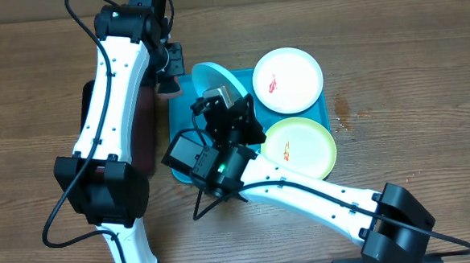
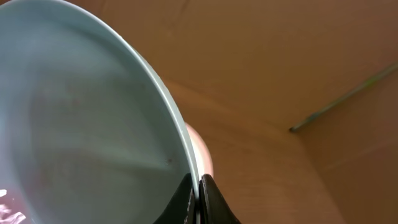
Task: Clean dirty plates on tray and stack at the side
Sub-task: 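Lift the light blue plate with right gripper and place it right of tray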
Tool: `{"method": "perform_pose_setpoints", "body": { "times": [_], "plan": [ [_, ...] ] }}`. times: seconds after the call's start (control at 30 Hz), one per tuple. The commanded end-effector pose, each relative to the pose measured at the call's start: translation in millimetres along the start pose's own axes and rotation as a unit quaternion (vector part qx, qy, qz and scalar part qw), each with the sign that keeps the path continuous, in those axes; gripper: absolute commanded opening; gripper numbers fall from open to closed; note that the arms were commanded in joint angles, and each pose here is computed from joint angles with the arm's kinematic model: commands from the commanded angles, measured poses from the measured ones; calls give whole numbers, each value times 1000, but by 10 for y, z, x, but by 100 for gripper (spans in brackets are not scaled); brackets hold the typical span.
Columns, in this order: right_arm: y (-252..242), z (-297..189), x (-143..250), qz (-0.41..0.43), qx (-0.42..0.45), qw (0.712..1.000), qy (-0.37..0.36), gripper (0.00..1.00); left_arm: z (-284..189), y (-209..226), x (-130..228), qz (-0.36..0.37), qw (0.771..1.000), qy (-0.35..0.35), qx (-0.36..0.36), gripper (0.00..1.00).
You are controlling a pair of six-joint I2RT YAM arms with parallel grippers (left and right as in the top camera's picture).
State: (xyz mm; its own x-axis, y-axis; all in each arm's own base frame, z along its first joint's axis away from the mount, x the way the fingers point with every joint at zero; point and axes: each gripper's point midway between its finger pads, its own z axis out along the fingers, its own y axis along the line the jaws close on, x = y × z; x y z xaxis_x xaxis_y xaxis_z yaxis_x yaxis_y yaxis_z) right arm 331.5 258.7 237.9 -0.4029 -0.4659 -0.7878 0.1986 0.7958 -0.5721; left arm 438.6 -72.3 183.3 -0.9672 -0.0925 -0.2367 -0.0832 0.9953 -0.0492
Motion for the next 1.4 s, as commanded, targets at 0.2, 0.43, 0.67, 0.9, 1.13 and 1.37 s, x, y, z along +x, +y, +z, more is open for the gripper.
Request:
{"method": "perform_pose_setpoints", "body": {
  "times": [0.2,0.43,0.67,0.9,1.13,1.37],
  "plan": [
    [-383,-152,-323,28,86,993,-70,4,-23,-112,40,4,999,7,31,4],
    [-314,-135,-270,46,63,995,-57,4,-24,-125,41,4,999,8,35,4],
    [-33,13,487,81,-58,986,136,4,-23,-121,43,4,999,8,34,4],
    [73,109,721,152,-154,936,278,4,-23,-118,55,4,999,10,33,4],
    [-57,409,347,224,-332,864,306,4,-25,-133,60,4,999,12,37,4],
    [-691,1168,558,311,-358,811,343,4,-26,-133,89,3,999,18,38,4]
  ]
}}
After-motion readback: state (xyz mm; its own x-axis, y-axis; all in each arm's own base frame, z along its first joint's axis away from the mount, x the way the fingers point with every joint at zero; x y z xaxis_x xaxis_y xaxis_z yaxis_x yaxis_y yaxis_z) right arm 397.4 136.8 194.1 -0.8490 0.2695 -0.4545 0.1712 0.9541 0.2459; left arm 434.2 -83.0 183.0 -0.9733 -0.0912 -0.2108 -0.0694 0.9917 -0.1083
